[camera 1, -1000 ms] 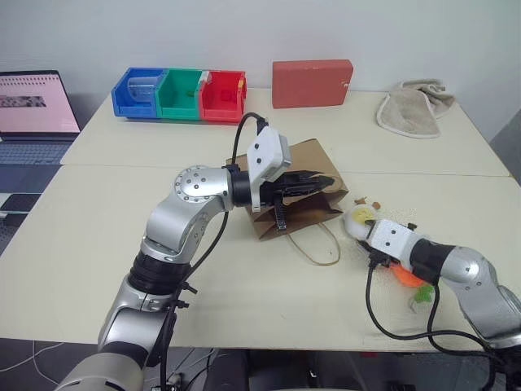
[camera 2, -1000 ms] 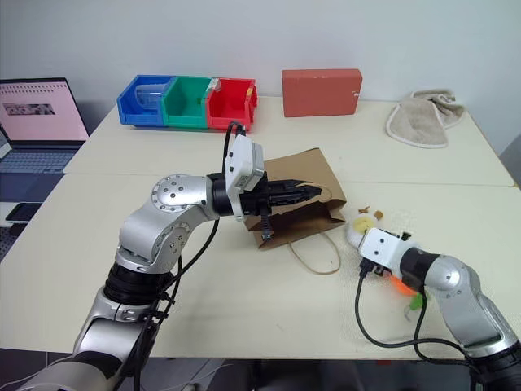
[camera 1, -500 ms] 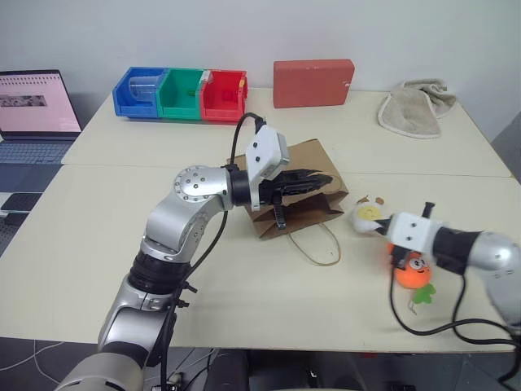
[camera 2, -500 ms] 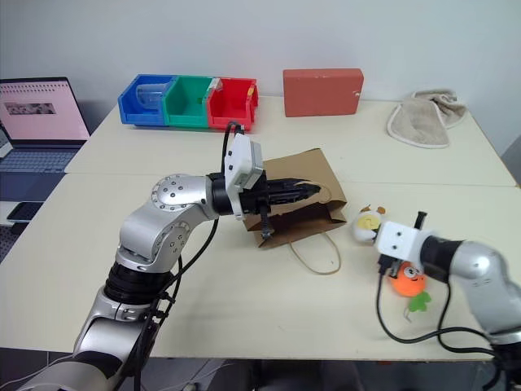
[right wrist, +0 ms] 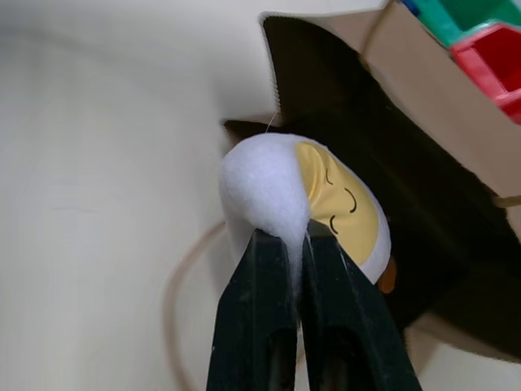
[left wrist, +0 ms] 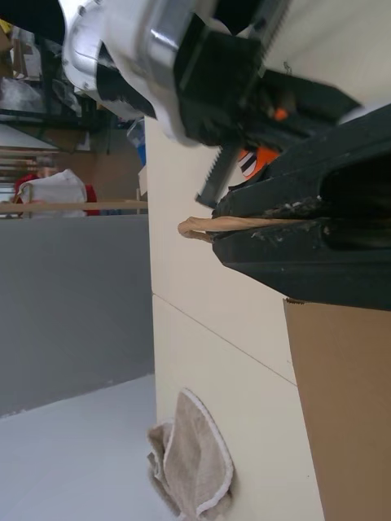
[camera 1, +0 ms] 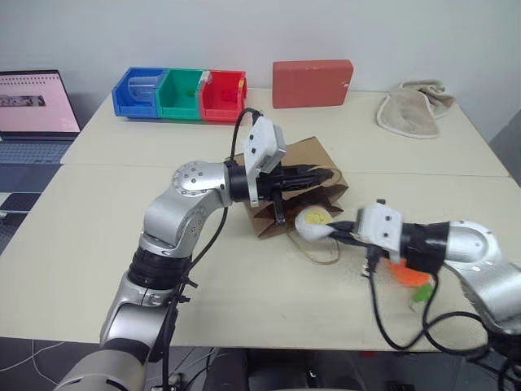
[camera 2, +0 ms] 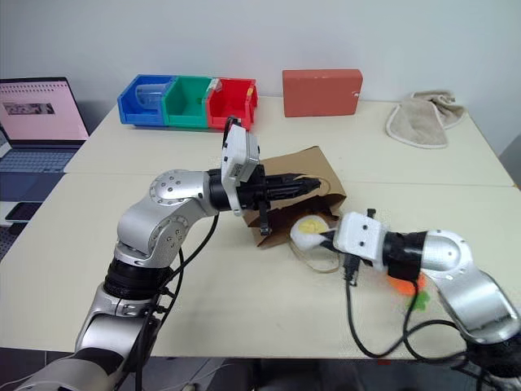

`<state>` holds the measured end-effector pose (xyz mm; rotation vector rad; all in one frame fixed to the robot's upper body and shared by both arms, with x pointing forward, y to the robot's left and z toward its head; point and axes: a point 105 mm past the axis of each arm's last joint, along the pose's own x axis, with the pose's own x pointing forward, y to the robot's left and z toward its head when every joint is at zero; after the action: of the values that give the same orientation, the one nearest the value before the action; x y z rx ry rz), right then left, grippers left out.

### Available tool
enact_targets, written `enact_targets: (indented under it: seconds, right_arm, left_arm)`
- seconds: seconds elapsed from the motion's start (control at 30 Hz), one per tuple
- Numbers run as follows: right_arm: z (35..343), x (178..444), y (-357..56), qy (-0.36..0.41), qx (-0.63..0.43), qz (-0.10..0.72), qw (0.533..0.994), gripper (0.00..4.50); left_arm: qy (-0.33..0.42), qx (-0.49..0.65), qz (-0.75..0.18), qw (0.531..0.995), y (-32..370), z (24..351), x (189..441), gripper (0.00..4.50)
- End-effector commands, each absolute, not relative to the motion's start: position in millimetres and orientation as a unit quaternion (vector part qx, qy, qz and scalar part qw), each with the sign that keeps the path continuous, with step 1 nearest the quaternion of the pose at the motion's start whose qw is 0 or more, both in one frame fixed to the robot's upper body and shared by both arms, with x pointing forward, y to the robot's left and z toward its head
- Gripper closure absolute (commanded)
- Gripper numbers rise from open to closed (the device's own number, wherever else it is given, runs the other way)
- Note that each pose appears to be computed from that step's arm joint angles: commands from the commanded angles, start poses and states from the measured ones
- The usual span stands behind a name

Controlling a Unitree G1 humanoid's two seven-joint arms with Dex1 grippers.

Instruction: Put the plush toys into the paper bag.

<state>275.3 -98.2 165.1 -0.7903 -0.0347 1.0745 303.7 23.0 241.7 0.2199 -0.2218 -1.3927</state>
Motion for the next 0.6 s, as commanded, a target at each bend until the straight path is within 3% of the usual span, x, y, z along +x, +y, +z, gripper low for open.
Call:
enact_targets:
  seconds: [0.03, 0.53, 0.6]
  right_arm:
    - [170.7, 297.5, -85.2, -0.07, -0.406, 0.449, 0.793, 4.47]
    - [146.8, 351.1, -79.8, -0.105, -0.503, 0.291, 0.807, 4.47]
    - [148.7, 357.7, -84.2, -0.105, -0.51, 0.265, 0.812, 3.94]
  left_arm:
    - [-0.128, 0.106, -0.647, 0.744, 24.0, 256.5, 294.4, 4.5]
    - [-0.112, 0.069, -0.67, 0.731, 25.4, 259.4, 286.6, 4.5]
    - [-0.108, 0.072, -0.671, 0.73, 26.1, 258.3, 286.0, 4.5]
